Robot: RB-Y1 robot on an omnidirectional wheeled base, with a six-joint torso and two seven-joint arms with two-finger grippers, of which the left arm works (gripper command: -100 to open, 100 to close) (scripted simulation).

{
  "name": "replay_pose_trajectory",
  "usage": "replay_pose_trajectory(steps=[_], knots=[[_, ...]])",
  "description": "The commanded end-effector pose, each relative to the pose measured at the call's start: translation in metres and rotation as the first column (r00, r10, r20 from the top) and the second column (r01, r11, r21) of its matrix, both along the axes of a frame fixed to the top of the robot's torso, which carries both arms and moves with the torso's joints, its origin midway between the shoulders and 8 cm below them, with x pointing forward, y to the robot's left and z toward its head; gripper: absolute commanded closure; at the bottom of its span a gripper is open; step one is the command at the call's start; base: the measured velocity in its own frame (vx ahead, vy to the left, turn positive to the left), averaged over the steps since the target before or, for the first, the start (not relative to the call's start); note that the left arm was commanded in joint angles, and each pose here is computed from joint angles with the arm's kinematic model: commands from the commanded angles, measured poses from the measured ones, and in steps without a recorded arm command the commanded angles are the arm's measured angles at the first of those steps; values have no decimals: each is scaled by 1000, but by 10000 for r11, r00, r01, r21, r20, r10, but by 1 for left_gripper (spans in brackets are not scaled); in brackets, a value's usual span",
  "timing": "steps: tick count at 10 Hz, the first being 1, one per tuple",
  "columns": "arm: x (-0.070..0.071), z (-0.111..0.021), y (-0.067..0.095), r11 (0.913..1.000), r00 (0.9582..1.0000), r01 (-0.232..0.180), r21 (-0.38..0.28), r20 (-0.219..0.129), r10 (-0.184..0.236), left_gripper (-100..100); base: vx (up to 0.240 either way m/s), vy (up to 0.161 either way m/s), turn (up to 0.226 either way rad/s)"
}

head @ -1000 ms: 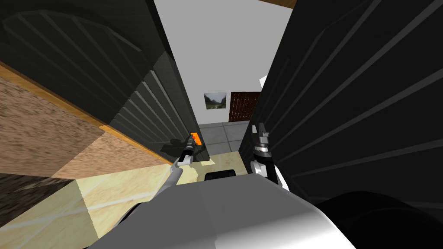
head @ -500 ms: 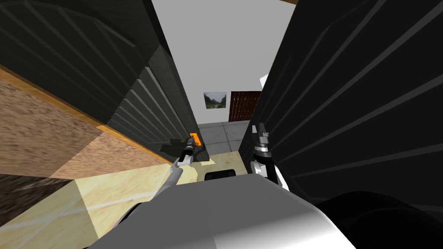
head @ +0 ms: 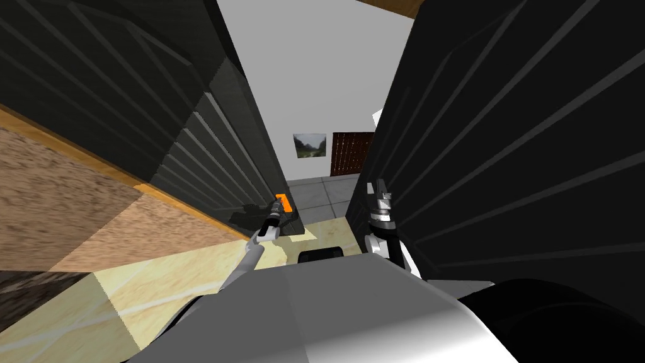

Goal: Pull the door open

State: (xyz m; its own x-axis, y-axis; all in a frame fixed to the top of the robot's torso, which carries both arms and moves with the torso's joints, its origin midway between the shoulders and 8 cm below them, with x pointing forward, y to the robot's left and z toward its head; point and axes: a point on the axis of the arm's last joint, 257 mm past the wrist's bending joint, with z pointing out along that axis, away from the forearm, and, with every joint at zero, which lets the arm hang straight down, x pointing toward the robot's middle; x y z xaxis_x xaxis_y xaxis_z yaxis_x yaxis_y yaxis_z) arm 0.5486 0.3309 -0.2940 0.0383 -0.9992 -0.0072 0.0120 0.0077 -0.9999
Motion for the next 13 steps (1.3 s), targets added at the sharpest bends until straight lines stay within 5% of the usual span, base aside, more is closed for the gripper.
replay_pose_trajectory(steps=[1,8,13], knots=[[-4,-3,0,9999,9999,142,-28,-59,-142,100,-211,113,-203],[-14,-2,11,9970,9969,776,-72,-109,-777,100,-223,139,-225],[-24,-3,5,9928,9927,1199,-68,-119,-1200,100,-185,76,-112]])
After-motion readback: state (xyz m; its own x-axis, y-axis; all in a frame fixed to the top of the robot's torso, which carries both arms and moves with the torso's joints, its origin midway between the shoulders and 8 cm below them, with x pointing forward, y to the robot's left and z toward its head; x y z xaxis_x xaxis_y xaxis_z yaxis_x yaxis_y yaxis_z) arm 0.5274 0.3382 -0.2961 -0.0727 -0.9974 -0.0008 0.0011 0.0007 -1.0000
